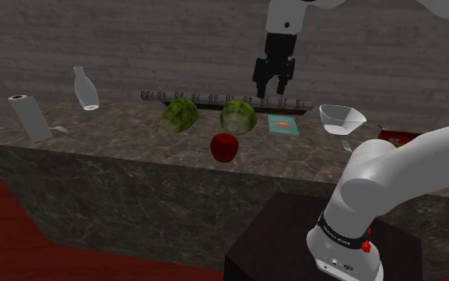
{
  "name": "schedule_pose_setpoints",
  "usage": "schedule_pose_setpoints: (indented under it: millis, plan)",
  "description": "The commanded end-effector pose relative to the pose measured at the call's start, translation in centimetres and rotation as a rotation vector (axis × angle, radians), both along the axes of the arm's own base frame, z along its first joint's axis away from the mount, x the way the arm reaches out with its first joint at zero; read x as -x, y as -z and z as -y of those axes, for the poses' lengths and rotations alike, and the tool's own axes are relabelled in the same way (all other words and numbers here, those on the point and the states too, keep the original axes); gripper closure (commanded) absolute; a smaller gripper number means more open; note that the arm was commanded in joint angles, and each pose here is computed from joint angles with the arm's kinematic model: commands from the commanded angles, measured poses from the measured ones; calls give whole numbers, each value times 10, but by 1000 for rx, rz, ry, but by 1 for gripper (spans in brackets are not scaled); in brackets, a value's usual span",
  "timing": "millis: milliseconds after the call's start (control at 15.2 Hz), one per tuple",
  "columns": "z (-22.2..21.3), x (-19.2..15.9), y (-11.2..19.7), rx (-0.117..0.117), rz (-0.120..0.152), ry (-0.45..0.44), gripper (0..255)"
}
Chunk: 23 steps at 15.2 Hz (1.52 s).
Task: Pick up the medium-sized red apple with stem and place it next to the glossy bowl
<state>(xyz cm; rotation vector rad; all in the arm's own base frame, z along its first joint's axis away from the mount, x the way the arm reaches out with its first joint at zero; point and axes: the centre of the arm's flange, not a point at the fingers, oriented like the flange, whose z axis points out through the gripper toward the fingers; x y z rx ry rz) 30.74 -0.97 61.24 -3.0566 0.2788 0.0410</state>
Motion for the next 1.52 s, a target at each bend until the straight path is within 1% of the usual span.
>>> schedule_pose_setpoints:
  millis: [0,594,1188,1254,1452]
  plan:
    - [0,0,0,0,0,0,0]
    - [-38,-42,97,139,183,216,0]
    - [-51,-106,187,277,366,431,0]
    - [-51,-109,190,282,372,438,0]
    - [-46,-114,204,282,372,438,0]
